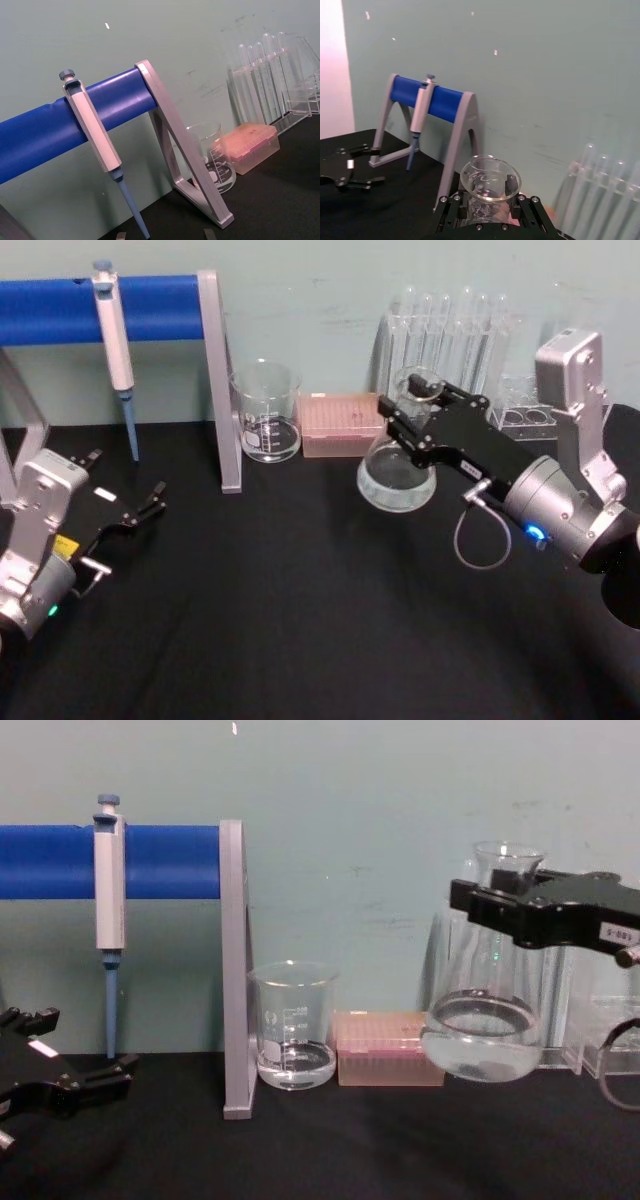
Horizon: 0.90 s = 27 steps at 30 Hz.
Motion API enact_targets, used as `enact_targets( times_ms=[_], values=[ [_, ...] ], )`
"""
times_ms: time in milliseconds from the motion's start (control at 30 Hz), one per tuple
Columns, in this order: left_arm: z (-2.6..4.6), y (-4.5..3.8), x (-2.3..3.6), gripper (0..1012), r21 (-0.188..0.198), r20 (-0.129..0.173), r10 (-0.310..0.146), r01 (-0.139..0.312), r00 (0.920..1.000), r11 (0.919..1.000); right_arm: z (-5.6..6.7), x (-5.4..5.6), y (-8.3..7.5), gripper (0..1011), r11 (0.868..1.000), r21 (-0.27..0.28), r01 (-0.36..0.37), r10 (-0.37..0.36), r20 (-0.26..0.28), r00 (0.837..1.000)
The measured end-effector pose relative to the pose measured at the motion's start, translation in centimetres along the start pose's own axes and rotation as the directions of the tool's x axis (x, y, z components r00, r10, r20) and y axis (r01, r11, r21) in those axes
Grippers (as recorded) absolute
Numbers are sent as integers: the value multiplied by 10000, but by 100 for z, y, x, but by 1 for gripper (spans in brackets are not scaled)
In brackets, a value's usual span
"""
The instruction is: Grasp the erlenmeyer flask with one hand, shake it three times, then place it back.
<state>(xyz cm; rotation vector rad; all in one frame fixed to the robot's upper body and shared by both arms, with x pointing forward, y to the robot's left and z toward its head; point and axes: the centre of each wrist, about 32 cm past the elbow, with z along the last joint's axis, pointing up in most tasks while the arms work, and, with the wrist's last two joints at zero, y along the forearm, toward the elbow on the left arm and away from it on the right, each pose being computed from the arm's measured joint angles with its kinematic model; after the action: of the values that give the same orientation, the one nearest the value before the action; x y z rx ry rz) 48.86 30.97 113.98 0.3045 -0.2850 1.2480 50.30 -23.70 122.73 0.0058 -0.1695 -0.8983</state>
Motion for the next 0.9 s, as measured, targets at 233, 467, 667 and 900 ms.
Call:
enact_targets(
  times_ms=[233, 467, 667, 900],
  values=[
    [0, 0, 0, 1000, 0, 0, 0, 0, 10000, 10000, 16, -88, 37, 451, 9984, 72, -561, 562, -91, 9984],
    [0, 0, 0, 1001, 0, 0, 0, 0, 10000, 10000, 20, -190, 88, 451, 9911, 121, -1325, 1327, -214, 9909],
    [0, 0, 0, 1001, 0, -1, 0, 0, 10000, 10000, 25, -275, 132, 451, 9802, 166, -1971, 1976, -306, 9798],
    [0, 0, 0, 1001, 0, 0, 0, 0, 10000, 10000, 32, -360, 176, 451, 9624, 223, -2707, 2713, -333, 9619]
  ],
)
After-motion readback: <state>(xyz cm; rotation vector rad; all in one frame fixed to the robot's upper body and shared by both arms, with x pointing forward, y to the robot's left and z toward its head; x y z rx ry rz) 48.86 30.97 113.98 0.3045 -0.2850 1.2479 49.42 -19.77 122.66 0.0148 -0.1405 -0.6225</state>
